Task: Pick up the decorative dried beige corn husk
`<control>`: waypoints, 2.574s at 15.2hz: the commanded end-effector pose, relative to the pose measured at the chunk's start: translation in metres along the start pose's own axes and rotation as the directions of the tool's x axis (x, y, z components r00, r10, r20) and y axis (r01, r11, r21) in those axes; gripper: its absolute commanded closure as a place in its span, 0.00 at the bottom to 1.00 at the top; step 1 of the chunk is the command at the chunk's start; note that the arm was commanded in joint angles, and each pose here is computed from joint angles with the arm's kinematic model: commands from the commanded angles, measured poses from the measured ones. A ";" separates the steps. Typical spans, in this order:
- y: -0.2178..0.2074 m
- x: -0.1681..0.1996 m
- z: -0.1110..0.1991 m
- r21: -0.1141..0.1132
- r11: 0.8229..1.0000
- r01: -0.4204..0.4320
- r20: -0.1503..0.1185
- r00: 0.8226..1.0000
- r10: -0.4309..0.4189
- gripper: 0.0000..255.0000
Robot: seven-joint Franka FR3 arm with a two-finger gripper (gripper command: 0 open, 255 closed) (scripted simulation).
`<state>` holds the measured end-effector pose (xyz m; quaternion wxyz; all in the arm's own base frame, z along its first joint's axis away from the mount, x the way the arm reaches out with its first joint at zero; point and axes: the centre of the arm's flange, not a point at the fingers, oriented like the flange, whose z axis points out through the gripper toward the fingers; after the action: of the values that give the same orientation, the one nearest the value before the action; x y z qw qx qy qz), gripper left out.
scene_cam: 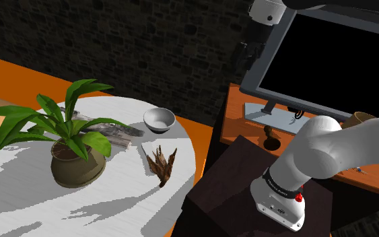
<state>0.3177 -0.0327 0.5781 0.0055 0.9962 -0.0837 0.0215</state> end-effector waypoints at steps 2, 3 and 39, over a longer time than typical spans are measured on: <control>-0.005 0.008 0.010 0.003 0.999 0.039 0.011 0.999 -0.039 0.00; -0.011 0.016 0.020 0.006 0.997 0.079 0.021 0.997 -0.079 0.00; -0.261 0.055 0.358 0.248 0.309 0.918 0.206 0.261 -0.943 0.00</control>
<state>0.4314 0.2102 0.2266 -0.0351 0.8431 0.5178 -0.1409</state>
